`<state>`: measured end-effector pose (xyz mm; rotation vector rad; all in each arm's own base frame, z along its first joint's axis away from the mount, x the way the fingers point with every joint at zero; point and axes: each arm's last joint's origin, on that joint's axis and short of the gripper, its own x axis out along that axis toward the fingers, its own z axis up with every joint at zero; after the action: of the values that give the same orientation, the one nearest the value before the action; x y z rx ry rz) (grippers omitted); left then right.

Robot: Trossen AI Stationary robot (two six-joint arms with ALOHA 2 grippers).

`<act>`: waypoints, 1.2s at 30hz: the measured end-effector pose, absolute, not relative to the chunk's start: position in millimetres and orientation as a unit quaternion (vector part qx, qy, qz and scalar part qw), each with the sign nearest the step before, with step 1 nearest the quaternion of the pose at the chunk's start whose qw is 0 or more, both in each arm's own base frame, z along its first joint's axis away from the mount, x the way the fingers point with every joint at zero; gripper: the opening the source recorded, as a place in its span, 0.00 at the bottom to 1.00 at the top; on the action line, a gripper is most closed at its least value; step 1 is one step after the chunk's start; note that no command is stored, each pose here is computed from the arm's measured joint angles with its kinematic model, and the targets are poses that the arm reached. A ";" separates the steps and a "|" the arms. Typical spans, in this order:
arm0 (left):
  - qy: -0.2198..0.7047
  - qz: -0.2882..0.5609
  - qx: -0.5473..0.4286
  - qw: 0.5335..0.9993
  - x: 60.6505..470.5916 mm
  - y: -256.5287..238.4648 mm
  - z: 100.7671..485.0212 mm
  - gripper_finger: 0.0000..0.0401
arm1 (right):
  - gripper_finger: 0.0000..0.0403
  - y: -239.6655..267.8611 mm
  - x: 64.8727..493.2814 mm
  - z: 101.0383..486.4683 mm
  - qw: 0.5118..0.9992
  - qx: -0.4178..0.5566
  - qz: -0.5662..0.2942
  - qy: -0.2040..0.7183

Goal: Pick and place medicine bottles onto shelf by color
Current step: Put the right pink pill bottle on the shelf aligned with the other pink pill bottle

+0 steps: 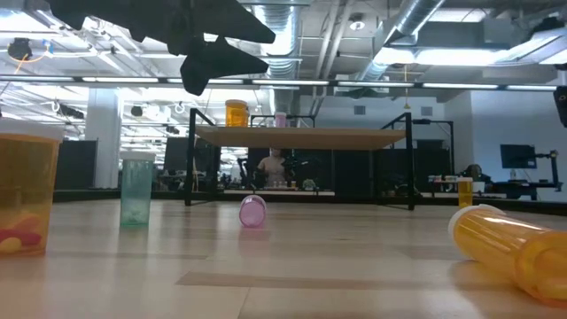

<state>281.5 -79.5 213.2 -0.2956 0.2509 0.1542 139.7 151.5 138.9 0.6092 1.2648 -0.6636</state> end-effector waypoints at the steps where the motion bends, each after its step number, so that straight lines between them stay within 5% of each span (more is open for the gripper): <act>1: 0.124 0.077 -0.147 0.978 281.5 -79.5 213.2 0.52 | 0.42 151.5 139.7 138.9 0.713 0.275 -0.299 0.571; 11: 0.124 0.076 -0.138 0.980 281.7 -79.1 213.4 0.52 | 0.30 151.4 139.7 139.1 0.714 0.274 -0.300 0.570; 36: 0.125 0.075 -0.139 0.980 282.3 -77.1 213.3 0.52 | 0.31 139.0 154.7 139.5 0.730 0.273 -0.311 0.544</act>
<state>282.3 -77.1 213.3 -0.2789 0.2520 0.1504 154.7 139.0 139.5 0.6009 1.1971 -0.6855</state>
